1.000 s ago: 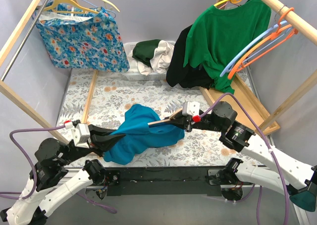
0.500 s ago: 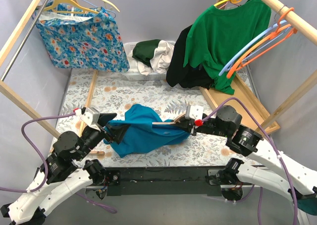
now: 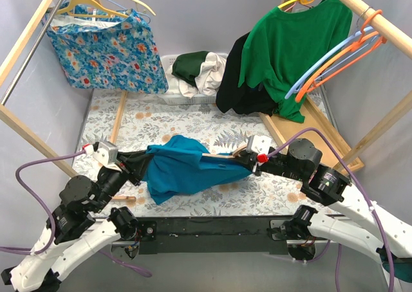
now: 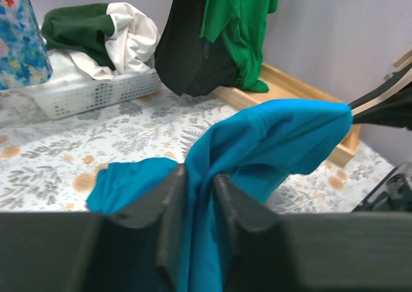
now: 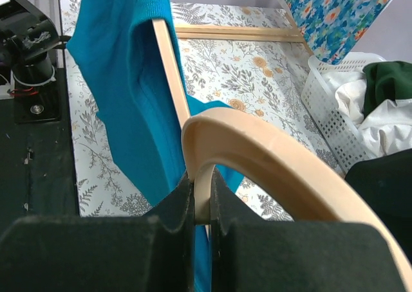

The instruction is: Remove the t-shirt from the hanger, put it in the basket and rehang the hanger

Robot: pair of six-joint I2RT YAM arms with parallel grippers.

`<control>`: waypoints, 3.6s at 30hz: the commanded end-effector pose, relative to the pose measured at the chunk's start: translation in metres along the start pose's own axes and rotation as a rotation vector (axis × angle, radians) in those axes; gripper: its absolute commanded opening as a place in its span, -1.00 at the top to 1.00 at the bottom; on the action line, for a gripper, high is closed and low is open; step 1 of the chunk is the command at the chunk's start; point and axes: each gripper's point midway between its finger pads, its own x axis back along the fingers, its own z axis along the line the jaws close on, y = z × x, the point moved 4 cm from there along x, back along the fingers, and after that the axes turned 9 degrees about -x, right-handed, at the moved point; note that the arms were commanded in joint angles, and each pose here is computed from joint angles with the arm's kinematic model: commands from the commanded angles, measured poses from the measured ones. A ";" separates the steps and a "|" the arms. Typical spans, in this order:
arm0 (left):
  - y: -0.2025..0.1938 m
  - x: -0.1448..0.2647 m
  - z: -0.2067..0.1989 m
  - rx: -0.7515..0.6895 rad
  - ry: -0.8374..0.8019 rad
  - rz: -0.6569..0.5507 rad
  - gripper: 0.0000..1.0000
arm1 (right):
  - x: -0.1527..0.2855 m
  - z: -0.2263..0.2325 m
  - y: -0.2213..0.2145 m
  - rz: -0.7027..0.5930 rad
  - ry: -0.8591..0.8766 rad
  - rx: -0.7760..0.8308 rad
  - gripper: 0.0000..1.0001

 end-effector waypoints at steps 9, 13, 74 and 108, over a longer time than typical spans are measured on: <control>0.015 -0.044 0.013 -0.048 0.170 0.036 1.00 | 0.007 -0.011 0.012 -0.042 -0.097 -0.007 0.97; 0.057 -0.039 0.036 -0.058 0.355 -0.040 1.00 | 0.005 -0.017 -0.006 0.016 -0.154 -0.043 0.97; 0.000 -0.005 -0.036 -0.160 -0.291 0.285 -0.61 | 0.002 0.038 -0.045 0.179 0.180 -0.256 0.97; -0.035 -0.012 -0.089 -0.076 -0.687 0.487 0.48 | 0.033 0.049 -0.010 0.100 0.239 -0.181 0.97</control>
